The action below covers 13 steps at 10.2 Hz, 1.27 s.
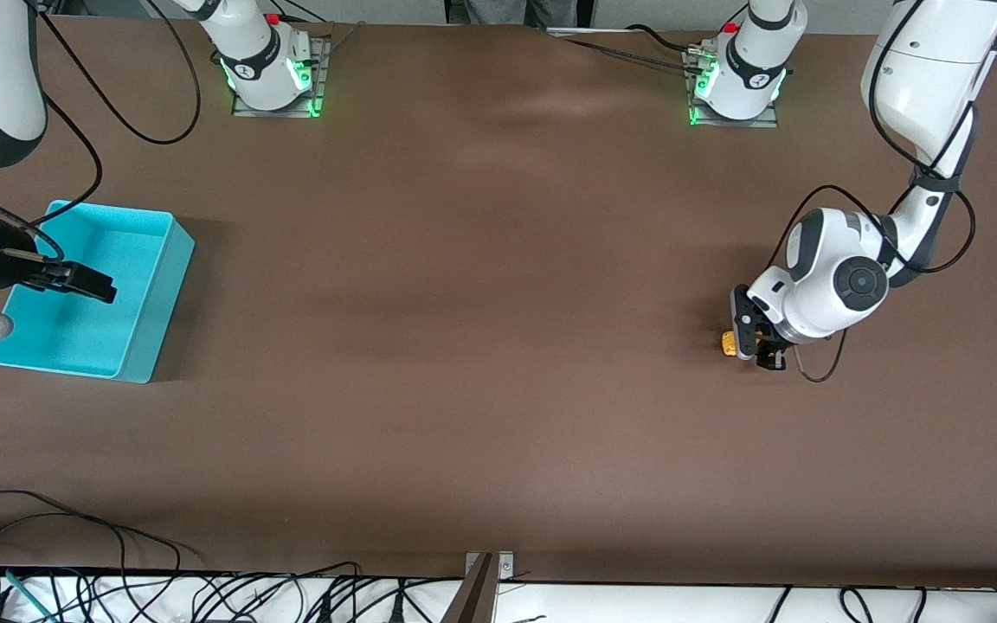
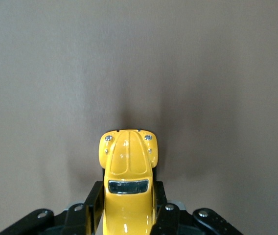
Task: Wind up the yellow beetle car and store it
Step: 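Drag the car backward along the table with the left gripper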
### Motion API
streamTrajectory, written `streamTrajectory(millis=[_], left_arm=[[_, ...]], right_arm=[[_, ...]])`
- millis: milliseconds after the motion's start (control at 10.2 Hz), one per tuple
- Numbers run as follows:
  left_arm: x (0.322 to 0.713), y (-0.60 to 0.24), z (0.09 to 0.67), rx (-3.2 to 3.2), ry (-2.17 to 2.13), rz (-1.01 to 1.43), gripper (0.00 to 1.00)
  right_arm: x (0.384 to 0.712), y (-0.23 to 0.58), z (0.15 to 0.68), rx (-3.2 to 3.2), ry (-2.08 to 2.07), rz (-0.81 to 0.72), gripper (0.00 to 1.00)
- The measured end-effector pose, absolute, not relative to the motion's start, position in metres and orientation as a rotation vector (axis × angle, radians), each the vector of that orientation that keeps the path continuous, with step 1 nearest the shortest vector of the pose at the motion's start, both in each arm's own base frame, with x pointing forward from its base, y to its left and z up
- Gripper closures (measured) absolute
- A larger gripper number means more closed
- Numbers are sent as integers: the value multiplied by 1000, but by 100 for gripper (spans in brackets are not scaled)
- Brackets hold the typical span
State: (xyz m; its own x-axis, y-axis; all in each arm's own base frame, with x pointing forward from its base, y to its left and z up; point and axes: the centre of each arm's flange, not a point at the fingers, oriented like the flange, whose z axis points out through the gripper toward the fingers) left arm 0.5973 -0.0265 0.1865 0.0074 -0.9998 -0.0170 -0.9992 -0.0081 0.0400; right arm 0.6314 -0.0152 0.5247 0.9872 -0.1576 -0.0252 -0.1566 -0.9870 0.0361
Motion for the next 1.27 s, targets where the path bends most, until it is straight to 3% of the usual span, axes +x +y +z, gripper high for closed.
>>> streamTrajectory(millis=[686,1275], left_arm=[[596,90,186,2280,-2132,-53,56],[596,126,186,2193,-2215,-49,56]], right_arm=[[631,-16,525,3098,-246,-43,0],[631,-16,525,3098,-247,-44,0]])
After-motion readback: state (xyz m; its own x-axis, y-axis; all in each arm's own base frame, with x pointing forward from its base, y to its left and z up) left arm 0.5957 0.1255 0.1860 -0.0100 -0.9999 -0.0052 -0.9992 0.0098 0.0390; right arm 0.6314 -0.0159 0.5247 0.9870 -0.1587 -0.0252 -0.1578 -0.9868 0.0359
